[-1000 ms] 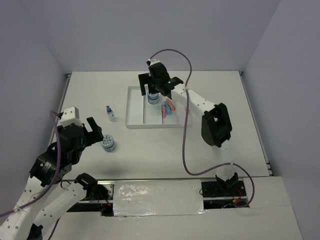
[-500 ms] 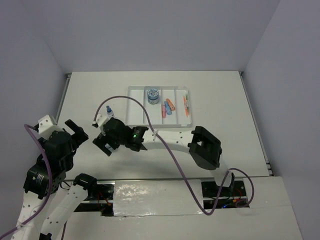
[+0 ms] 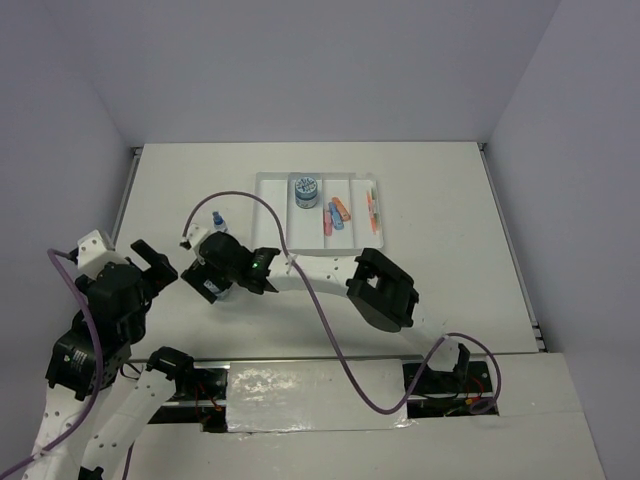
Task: Sort the stationery into containers
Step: Pick up the stationery from the center of the board, then place the stationery in the storage box.
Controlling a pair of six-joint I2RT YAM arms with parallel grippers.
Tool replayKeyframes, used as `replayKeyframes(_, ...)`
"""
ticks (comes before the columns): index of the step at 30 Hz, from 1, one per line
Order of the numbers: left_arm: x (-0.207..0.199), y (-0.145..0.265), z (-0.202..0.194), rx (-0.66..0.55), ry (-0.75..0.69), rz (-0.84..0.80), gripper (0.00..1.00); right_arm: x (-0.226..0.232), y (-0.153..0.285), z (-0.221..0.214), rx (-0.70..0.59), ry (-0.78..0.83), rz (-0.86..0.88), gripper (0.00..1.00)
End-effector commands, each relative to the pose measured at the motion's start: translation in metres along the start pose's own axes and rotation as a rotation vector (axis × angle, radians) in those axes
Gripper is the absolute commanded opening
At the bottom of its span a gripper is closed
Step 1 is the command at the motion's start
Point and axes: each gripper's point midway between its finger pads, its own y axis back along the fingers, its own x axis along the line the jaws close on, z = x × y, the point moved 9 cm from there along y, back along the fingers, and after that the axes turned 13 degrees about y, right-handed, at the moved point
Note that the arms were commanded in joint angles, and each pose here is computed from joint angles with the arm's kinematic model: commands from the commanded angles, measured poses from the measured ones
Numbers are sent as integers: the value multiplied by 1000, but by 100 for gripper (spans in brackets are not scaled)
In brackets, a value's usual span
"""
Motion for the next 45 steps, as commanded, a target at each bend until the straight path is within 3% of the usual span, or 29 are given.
replayKeyframes(1, -5, 3, 9, -42, 20, -46, 99, 4, -9, 15, -65, -17, 47, 100)
replayKeyframes(6, -5, 4, 9, -38, 19, -53, 99, -2, -17, 10, -25, -55, 3, 99)
replayKeyframes(7, -5, 4, 9, -40, 19, -54, 99, -3, -19, 7, -19, -65, 9, 95)
replayKeyframes(8, -5, 4, 9, -39, 18, -54, 99, -3, -19, 7, -21, -68, 9, 89)
replayKeyframes(9, -5, 4, 9, -39, 19, -56, 99, -3, -18, 5, -22, -71, 6, 67)
replayKeyframes(11, -5, 3, 9, -40, 19, -54, 99, -1, -16, 2, -18, -73, 11, 52)
replayKeyframes(12, -5, 4, 9, -41, 21, -56, 99, -3, -9, 8, -42, -79, 9, 38)
replayKeyframes(15, -5, 4, 9, -42, 22, -61, 99, -6, 15, 24, -122, -89, 13, 20)
replayKeyframes(19, -5, 5, 9, -42, 23, -66, 99, -12, 66, 40, -245, -100, 29, 18)
replayKeyframes(20, -4, 5, 8, -41, 23, -69, 99, -19, 94, 62, -333, -112, 6, 18)
replayKeyframes(23, -4, 6, 9, -45, 28, -87, 99, -44, 136, 67, -397, -151, -89, 18)
replayKeyframes(26, -5, 6, 9, -41, 23, -91, 99, -82, 152, 52, -350, -194, -257, 21)
replayKeyframes(31, -7, 3, 7, -29, 9, -93, 99, -171, 147, 21, -147, -342, -545, 21)
replayKeyframes(32, -8, 3, 7, -27, 8, -94, 99, -181, 135, 4, -70, -381, -565, 21)
replayKeyframes(35, -10, 1, 6, -18, -4, -97, 99, -217, 120, -14, -41, -417, -564, 21)
replayKeyframes(45, -13, -2, 3, 4, -27, -100, 99, -243, 84, -43, 51, -435, -563, 24)
